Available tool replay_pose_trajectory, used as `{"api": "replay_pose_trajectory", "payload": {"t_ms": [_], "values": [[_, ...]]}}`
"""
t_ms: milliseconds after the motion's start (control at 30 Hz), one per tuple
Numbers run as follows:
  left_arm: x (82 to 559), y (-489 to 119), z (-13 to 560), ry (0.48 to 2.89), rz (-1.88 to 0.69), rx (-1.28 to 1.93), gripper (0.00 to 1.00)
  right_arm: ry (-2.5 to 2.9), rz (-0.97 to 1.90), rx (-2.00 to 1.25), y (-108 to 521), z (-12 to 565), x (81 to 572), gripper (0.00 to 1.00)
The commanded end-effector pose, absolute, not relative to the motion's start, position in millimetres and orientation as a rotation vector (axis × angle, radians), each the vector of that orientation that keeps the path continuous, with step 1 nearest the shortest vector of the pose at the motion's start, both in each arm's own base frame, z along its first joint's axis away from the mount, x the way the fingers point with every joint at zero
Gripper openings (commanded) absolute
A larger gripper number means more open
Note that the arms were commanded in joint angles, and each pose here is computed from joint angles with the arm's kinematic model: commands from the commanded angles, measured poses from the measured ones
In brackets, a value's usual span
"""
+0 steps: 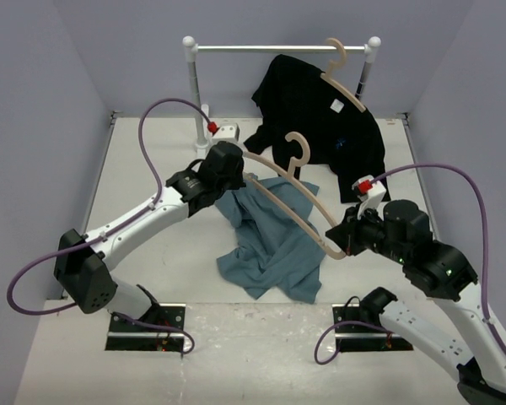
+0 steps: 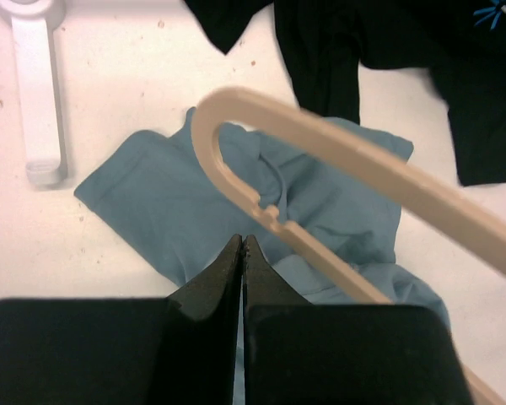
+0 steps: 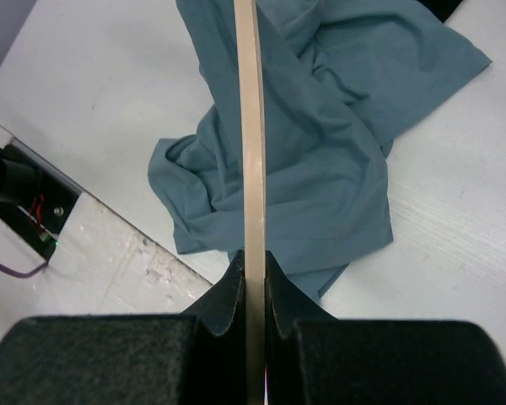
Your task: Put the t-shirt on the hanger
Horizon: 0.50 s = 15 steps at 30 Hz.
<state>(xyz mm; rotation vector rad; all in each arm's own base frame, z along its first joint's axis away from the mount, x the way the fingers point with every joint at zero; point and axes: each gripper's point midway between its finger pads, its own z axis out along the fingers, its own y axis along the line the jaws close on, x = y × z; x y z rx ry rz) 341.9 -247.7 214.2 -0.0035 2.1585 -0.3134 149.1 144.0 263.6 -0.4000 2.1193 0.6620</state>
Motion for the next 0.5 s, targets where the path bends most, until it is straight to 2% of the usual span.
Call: {"api": "replay_pose_trajectory", "payload": {"t_ms": [0, 467], "values": [[364.8, -241.8, 249.9, 2.068, -0.335, -0.048, 0.0, 2.071, 0.665, -0.469, 140.8, 281.1, 140.7, 0.0], [382.0, -224.9, 234.0, 2.1, -0.267, -0.015, 0.0, 2.062, 0.708, -0.616, 138.7, 282.6, 115.0, 0.0]]}}
